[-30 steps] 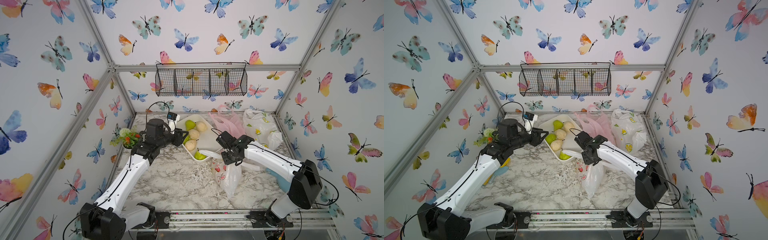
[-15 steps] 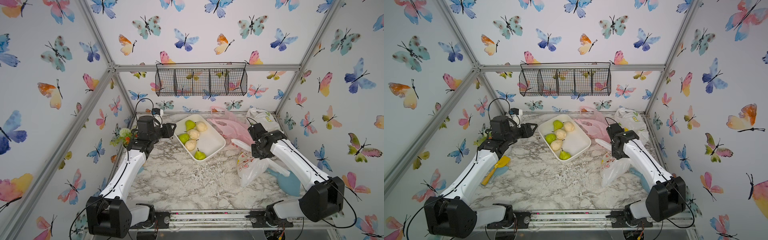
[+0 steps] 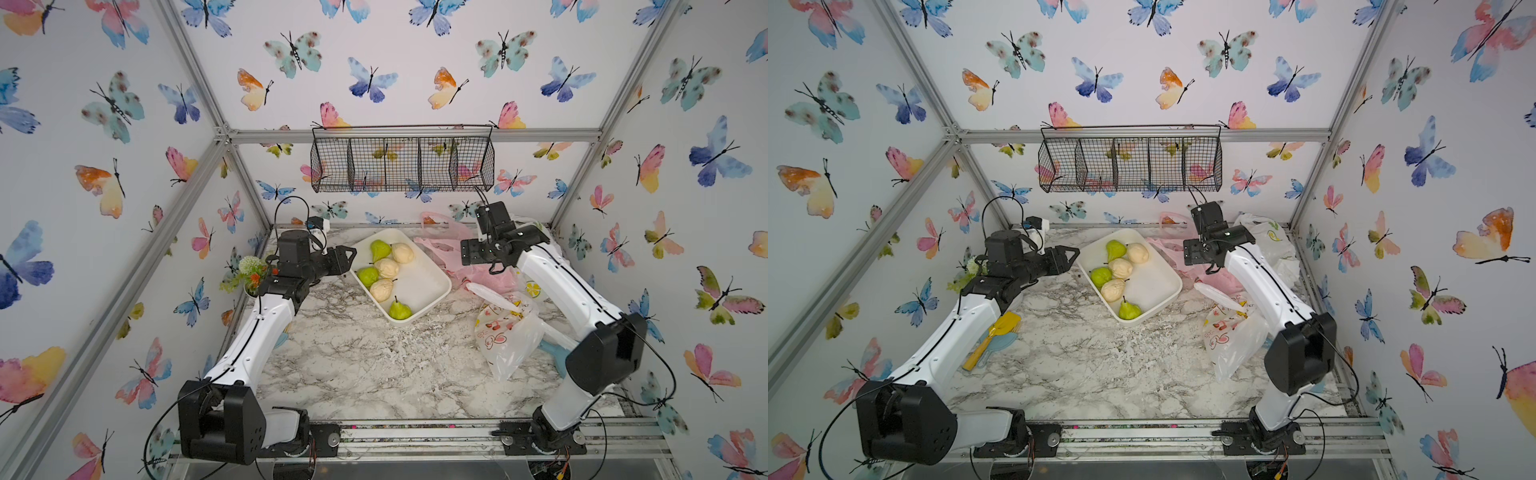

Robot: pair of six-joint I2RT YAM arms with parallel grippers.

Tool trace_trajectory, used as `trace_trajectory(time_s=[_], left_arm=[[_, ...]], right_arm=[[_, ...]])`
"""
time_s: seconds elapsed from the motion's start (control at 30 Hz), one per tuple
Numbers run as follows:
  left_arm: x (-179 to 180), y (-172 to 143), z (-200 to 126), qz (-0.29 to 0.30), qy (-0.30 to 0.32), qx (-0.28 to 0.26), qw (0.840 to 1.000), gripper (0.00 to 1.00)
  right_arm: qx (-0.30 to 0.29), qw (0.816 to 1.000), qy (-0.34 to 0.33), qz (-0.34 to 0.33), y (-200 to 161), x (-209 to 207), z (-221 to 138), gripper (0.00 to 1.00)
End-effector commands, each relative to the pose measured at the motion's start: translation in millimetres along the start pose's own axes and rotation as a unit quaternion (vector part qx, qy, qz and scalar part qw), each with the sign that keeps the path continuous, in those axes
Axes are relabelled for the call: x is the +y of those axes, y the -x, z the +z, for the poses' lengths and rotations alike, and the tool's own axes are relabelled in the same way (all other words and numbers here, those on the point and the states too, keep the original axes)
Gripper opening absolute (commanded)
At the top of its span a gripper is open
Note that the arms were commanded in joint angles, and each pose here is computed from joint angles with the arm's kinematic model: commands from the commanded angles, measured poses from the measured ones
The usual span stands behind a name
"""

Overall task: Place the pears into plastic bags & tie knots
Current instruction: Pick up the plastic bag at the center of the board.

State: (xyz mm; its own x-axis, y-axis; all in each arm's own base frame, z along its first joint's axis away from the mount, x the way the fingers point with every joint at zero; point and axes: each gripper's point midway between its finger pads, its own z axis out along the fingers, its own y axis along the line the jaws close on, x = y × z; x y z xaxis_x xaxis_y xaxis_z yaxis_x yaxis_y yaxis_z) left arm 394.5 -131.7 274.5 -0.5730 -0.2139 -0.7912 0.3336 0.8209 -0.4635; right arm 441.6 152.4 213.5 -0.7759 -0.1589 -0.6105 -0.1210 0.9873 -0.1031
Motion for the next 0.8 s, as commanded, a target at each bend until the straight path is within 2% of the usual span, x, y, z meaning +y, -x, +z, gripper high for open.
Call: trace_trajectory(time_s=[0.0, 0.13, 0.2, 0.23, 0.27, 0.3, 0.37, 0.4, 0.43, 0.57, 0.67, 0.77], left_arm=[[-17, 8, -7, 0.006, -0.027, -0.007, 1.0, 0.57], [-18, 4, -10, 0.009, -0.027, -0.004, 1.0, 0.58], [-17, 1, -8, 0.006, -0.027, 0.001, 1.0, 0.58], [-17, -2, -8, 0.003, -0.027, 0.004, 1.0, 0.57], [-17, -3, -7, 0.002, -0.028, 0.006, 1.0, 0.57], [-17, -5, -6, 0.001, -0.029, 0.01, 1.0, 0.57], [-16, -7, -6, -0.001, -0.028, 0.011, 1.0, 0.56], [-16, -6, -7, 0.0, -0.027, 0.01, 1.0, 0.56], [-16, -6, -7, 0.001, -0.025, 0.011, 1.0, 0.56], [-18, -2, -10, 0.0, -0.023, 0.009, 1.0, 0.56], [-26, 8, -16, 0.002, -0.034, 0.0, 0.999, 0.56], [-33, 22, -23, 0.011, -0.039, -0.019, 0.999, 0.56]], right_arm=[[-0.045, 0.998, -0.027, -0.034, 37, 0, 41, 0.96], [-0.012, 0.999, -0.02, -0.039, 32, 5, 98, 0.96], [0.015, 0.999, -0.022, -0.041, 17, 4, 124, 0.96], [0.036, 0.998, -0.018, -0.043, 5, 5, 136, 0.93], [0.054, 0.998, -0.01, -0.043, -5, 7, 143, 0.87], [0.07, 0.997, -0.002, -0.042, -14, 9, 147, 0.77], [0.072, 0.996, 0.01, -0.041, -21, 12, 146, 0.51], [0.059, 0.997, 0.013, -0.038, -17, 12, 139, 0.36], [0.037, 0.999, 0.018, -0.035, -8, 11, 126, 0.27], [-0.079, 0.995, 0.051, -0.027, 50, 8, 45, 0.05], [-0.159, 0.982, 0.094, -0.046, 75, 9, -26, 0.03], [-0.186, 0.968, 0.141, -0.095, 70, 17, -74, 0.03]])
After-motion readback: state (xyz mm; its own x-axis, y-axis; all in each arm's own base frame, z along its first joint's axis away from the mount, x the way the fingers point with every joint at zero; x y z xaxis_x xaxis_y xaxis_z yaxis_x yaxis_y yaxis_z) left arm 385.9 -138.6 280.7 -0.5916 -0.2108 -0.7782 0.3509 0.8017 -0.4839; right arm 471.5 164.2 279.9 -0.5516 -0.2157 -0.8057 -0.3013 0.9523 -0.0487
